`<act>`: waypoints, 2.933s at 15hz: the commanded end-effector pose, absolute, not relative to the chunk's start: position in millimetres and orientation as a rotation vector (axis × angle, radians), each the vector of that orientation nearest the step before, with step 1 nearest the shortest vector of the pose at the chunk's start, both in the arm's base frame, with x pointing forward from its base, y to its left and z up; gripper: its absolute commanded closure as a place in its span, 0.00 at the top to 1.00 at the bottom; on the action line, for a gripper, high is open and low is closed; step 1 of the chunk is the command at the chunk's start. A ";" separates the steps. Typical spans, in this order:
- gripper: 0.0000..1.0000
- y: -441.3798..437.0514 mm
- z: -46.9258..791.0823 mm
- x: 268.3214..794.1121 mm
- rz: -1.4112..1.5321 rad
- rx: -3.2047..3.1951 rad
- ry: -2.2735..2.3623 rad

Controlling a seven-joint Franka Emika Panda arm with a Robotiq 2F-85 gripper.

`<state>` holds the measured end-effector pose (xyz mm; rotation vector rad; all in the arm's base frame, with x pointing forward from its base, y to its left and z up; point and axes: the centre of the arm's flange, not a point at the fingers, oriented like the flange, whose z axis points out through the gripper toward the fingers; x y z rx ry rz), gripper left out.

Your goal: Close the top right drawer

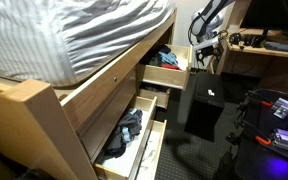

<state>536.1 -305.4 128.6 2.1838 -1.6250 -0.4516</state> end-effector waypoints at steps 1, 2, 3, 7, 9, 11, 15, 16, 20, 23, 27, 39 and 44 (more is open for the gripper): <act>1.00 -301.5 92.1 548.5 -0.456 2.350 -1.404; 1.00 -302.9 76.3 552.9 -0.441 2.391 -1.337; 1.00 -304.4 60.5 555.4 -0.438 2.426 -1.265; 1.00 -294.0 44.9 548.2 -0.443 2.450 -1.198; 1.00 -297.6 31.2 547.8 -0.449 2.460 -1.162; 1.00 -296.4 36.1 547.9 -0.406 2.487 -1.242; 1.00 -293.1 28.6 554.4 -0.336 2.558 -1.468; 1.00 -292.9 25.2 556.5 -0.298 2.572 -1.510; 1.00 -290.4 19.9 576.7 -0.109 2.592 -1.690; 1.00 -291.2 23.0 573.6 -0.150 2.570 -1.661; 1.00 -293.5 23.6 559.8 -0.153 2.624 -1.669; 1.00 -178.1 48.4 676.4 0.247 2.805 -1.482; 1.00 -94.8 60.3 687.2 0.326 2.819 -1.296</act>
